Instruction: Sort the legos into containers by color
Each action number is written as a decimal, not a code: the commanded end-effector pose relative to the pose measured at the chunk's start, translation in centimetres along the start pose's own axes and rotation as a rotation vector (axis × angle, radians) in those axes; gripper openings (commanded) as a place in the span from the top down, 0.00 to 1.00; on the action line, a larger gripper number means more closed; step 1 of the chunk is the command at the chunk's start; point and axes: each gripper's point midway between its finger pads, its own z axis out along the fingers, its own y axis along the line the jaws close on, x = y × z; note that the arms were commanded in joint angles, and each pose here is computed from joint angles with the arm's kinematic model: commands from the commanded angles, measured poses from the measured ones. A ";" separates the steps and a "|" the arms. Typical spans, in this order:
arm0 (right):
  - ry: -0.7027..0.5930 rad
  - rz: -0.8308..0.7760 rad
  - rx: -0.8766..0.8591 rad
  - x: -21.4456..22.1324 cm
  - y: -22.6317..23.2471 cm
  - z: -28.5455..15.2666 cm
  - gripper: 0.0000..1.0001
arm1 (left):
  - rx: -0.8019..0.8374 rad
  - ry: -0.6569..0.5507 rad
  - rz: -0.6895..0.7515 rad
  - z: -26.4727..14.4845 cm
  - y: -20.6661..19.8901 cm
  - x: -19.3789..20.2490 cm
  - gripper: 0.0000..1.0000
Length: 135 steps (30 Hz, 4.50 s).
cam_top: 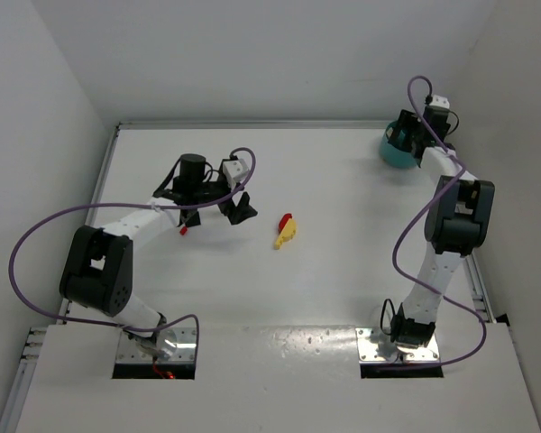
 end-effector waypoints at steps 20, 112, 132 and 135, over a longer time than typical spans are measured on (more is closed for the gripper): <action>-0.014 -0.010 -0.033 -1.1 1.4 0.8 0.00 | 0.006 -0.057 0.046 -0.2 -0.2 -2.1 0.00; 0.018 -0.135 0.056 1.6 1.2 1.4 0.05 | 0.008 -0.047 0.052 0.0 -0.4 -1.7 0.00; -0.076 -0.149 0.121 -2.1 0.0 0.5 0.00 | 0.008 -0.047 0.061 -0.2 -0.6 -1.6 0.00; -0.085 -0.147 0.120 -2.3 0.0 0.5 0.00 | 0.008 -0.047 0.061 -0.2 -0.6 -1.6 0.00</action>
